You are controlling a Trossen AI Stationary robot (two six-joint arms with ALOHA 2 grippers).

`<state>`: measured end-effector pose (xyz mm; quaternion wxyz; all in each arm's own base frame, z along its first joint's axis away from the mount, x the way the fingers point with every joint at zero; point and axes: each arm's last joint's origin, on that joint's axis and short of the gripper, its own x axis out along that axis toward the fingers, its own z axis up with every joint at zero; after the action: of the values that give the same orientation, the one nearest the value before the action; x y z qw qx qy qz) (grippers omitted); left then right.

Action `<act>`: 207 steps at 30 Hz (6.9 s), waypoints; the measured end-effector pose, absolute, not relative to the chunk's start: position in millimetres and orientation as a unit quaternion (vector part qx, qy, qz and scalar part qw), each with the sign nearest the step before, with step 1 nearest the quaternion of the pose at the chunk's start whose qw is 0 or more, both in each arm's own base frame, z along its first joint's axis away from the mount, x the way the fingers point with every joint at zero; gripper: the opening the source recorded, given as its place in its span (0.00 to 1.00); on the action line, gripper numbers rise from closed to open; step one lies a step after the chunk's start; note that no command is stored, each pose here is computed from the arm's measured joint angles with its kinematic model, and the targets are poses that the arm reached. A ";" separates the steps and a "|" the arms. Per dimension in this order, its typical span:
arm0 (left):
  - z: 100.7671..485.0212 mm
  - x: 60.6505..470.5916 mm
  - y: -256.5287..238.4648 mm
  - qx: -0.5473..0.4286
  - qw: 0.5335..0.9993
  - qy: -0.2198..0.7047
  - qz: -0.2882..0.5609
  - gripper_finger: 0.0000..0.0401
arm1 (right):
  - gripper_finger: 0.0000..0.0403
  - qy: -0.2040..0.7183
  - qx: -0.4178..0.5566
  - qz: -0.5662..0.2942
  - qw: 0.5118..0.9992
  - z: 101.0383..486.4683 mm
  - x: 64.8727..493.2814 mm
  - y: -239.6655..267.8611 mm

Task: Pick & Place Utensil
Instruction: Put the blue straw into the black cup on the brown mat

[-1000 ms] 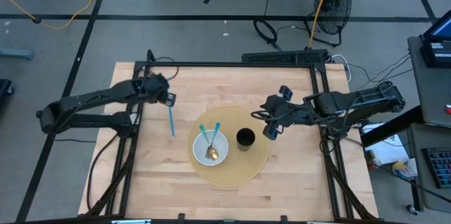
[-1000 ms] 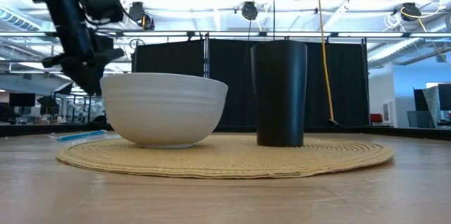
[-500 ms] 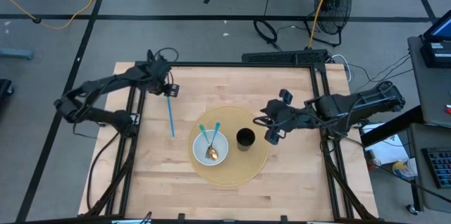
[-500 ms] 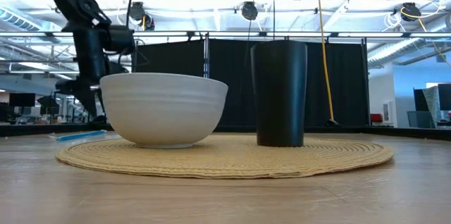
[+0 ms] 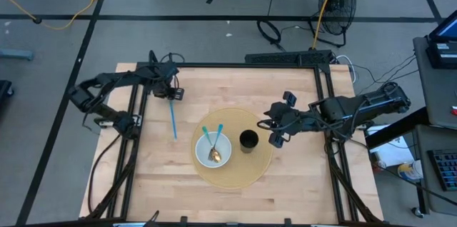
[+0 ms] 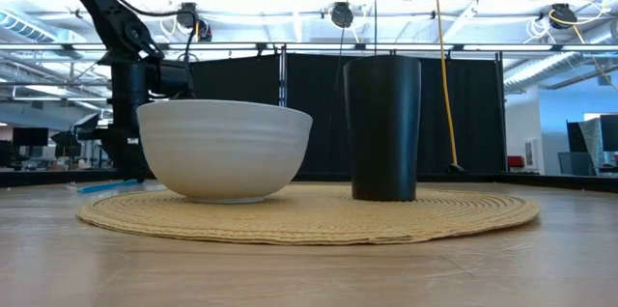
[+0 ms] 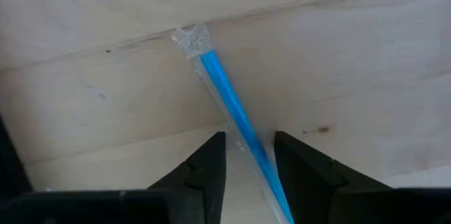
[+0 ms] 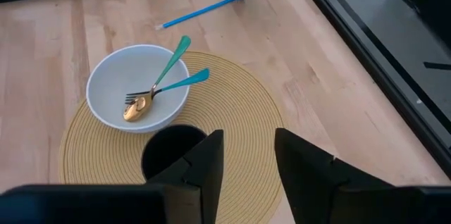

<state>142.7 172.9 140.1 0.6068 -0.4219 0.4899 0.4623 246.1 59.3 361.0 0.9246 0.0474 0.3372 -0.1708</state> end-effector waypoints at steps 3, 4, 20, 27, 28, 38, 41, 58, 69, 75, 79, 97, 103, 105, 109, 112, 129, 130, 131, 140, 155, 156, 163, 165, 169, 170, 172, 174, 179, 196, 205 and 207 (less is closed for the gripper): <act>136.4 144.6 175.4 -0.422 0.603 0.492 0.464 0.28 | 0.30 0.337 0.047 -0.171 0.925 361.0 246.2 59.3; 134.8 144.8 175.6 -0.423 0.601 0.495 0.465 0.28 | 0.30 0.337 0.047 -0.171 0.925 361.0 246.1 59.3; 130.6 144.3 175.6 -0.411 0.598 0.511 0.461 0.07 | 0.28 0.336 0.048 -0.171 0.925 359.5 246.5 59.4; 130.3 144.0 174.9 -0.403 0.601 0.520 0.454 0.03 | 0.28 0.359 0.037 -0.175 0.916 343.0 246.3 59.3; 130.2 144.0 174.9 -0.403 0.600 0.520 0.454 0.03 | 0.27 0.362 0.036 -0.175 0.915 340.9 246.2 59.3; 133.5 144.8 171.0 -0.397 0.609 0.521 0.447 0.01 | 0.26 0.349 0.057 -0.180 0.918 345.4 239.7 57.3; 138.8 145.3 168.8 -0.387 0.625 0.517 0.439 0.01 | 0.26 0.343 0.067 -0.182 0.919 348.0 237.1 56.6; 213.8 162.5 147.0 -0.309 0.821 0.327 0.351 0.01 | 0.24 0.312 0.076 -0.184 0.929 353.5 239.1 56.5; 277.8 155.8 115.1 -0.207 0.926 0.149 0.280 0.01 | 0.24 0.306 0.067 -0.202 0.928 353.8 238.9 55.1; 305.5 155.7 96.5 -0.161 0.963 0.052 0.208 0.01 | 0.23 0.293 0.049 -0.237 0.925 354.5 237.8 52.8; 319.0 159.4 86.6 -0.137 0.978 -0.002 0.155 0.01 | 0.23 0.292 0.043 -0.252 0.922 355.2 234.6 51.1; 351.7 170.8 47.4 -0.083 0.986 -0.145 -0.017 0.01 | 0.23 0.337 0.026 -0.313 0.888 355.1 193.0 44.9; 353.8 181.3 34.2 -0.080 0.981 -0.167 -0.061 0.01 | 0.23 0.318 -0.032 -0.291 0.902 359.2 183.2 60.4; 353.0 188.8 31.0 -0.079 0.978 -0.177 -0.075 0.01 | 0.23 0.308 -0.044 -0.289 0.905 359.8 181.0 65.6; 348.3 205.9 26.7 -0.079 0.974 -0.191 -0.095 0.01 | 0.23 0.300 -0.083 -0.280 0.908 352.2 174.5 76.5; 343.2 218.6 24.9 -0.085 0.970 -0.200 -0.106 0.01 | 0.23 0.295 -0.100 -0.280 0.908 339.3 164.6 79.3; 316.7 269.1 20.8 -0.113 0.962 -0.227 -0.101 0.01 | 0.22 0.199 -0.014 -0.198 0.960 287.7 107.4 48.8; 318.2 271.8 20.8 -0.112 0.962 -0.228 -0.102 0.01 | 0.21 0.178 -0.006 -0.174 0.968 291.4 105.7 47.0; 320.8 275.6 20.1 -0.112 0.961 -0.232 -0.104 0.01 | 0.20 0.155 -0.003 -0.149 0.977 294.5 103.8 45.2; 323.7 319.5 6.3 -0.110 0.963 -0.210 -0.125 0.01 | 0.13 0.005 -0.013 -0.029 0.999 270.7 90.8 31.0; 308.8 337.6 -1.6 -0.070 0.988 -0.132 -0.040 0.01 | 0.07 -0.026 0.004 -0.026 0.999 220.5 90.2 29.7; 307.5 338.0 -2.5 -0.067 0.989 -0.127 -0.037 0.01 | 0.07 -0.026 0.004 -0.026 0.999 220.4 90.3 29.7; 300.5 342.2 -5.1 -0.057 0.991 -0.114 -0.032 0.01 | 0.06 -0.026 0.004 -0.026 0.999 220.5 90.2 29.7; 297.0 343.5 -5.3 -0.057 0.992 -0.104 -0.032 0.02 | 0.06 -0.026 0.004 -0.026 0.999 220.4 90.3 29.7; 293.5 346.7 -5.2 -0.060 0.992 -0.105 -0.033 0.01 | 0.06 -0.026 0.009 -0.026 0.999 220.4 90.3 29.7; 292.6 347.0 -5.2 -0.060 0.992 -0.104 -0.033 0.01 | 0.06 -0.026 0.010 -0.026 0.999 220.4 90.3 29.7; 293.6 346.7 -5.2 -0.060 0.992 -0.108 -0.033 0.02 | 0.06 -0.026 0.012 -0.026 0.999 220.4 90.3 29.7; 295.0 346.1 -5.2 -0.060 0.991 -0.113 -0.033 0.02 | 0.06 -0.026 0.012 -0.026 0.999 220.4 90.3 29.7; 296.3 345.8 -5.5 -0.060 0.990 -0.120 -0.038 0.02 | 0.06 -0.039 0.032 -0.026 0.998 223.1 90.5 29.8; 296.6 345.8 -4.1 -0.060 0.990 -0.122 -0.037 0.02 | 0.08 -0.112 0.034 0.039 0.992 238.6 115.9 46.7; 301.5 344.3 -4.8 -0.054 0.986 -0.147 -0.053 0.02 | 0.34 -0.096 -0.034 -0.039 0.994 262.6 172.8 51.2; 301.5 344.3 -4.9 -0.051 0.986 -0.147 -0.054 0.02 | 0.41 -0.085 -0.034 -0.073 0.993 267.9 188.4 47.6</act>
<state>344.3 -4.9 301.5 0.9864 -0.0507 -0.1469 -0.0538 188.4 47.6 267.9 0.9932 -0.0341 -0.0846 -0.0729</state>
